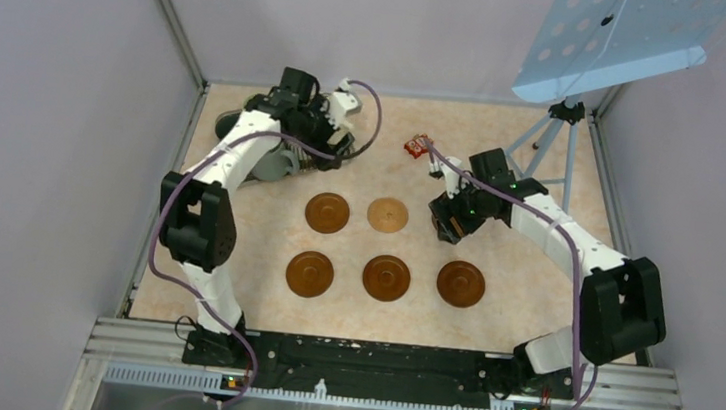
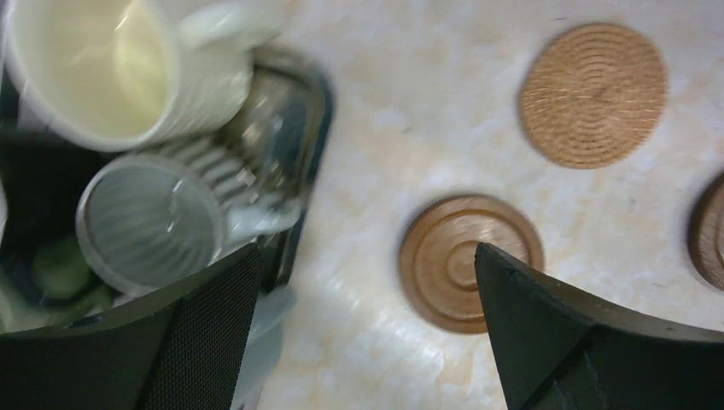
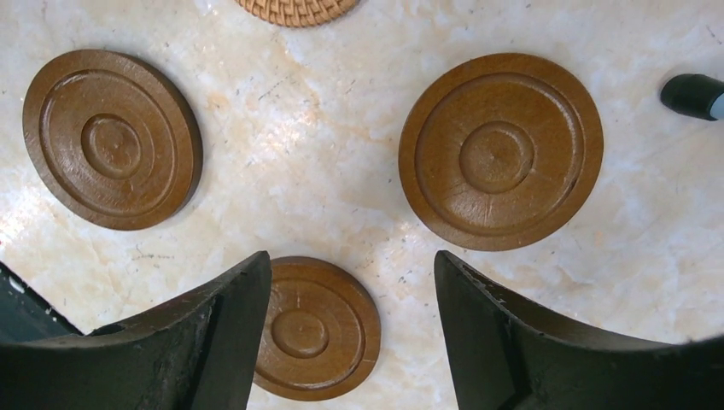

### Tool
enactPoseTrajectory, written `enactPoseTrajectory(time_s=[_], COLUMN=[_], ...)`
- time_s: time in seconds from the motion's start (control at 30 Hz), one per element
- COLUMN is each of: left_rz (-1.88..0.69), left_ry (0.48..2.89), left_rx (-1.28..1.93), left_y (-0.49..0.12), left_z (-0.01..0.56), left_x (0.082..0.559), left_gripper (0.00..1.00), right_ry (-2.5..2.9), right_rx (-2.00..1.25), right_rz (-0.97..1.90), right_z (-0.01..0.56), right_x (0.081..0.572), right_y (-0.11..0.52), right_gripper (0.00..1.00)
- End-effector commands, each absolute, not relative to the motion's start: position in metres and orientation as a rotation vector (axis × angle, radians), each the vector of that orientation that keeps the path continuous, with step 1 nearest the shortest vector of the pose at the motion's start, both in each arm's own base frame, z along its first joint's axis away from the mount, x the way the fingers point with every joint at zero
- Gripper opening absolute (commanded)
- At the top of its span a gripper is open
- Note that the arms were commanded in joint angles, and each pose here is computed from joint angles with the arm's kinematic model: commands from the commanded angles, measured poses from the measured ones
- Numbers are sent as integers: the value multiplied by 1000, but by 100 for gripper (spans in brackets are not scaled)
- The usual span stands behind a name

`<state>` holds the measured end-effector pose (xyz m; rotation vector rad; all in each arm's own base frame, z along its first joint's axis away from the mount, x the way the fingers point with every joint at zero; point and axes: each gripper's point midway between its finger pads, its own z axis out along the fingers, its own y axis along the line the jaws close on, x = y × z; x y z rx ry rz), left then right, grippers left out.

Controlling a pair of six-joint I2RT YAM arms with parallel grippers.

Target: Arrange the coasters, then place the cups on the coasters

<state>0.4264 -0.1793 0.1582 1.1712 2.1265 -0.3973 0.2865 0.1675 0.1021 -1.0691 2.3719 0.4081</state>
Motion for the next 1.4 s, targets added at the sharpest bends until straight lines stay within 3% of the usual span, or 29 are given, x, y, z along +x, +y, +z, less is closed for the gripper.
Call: enactPoseTrajectory(time_s=[0.0,0.17,0.3,0.47,0.97,1.37], left_rz=[-232,-228,-153,-118,69,146], left_ry=[2309,2458,2408,2327,2334,2455], left_rx=[875,349,-30,-266,-481,-490], left_y=[-119,-104,-83,-72,-54,-42], left_z=[178,184,177,176,146,107], left_x=[437,420,412,422,475,444], left_gripper=[99,99,96,90,86,74], right_ry=[2315,2318,2323,2328,2325,2327], right_rx=[-1036,-1018,-1016,-1015,-1008,-1020], right_rz=[425,403,397,380,332,317], right_z=[117,116,116,117,121,118], right_x=[305,313,314,314,316,318], right_y=[182,182,181,179,173,171], right_gripper=[70,70,70,70,70,69])
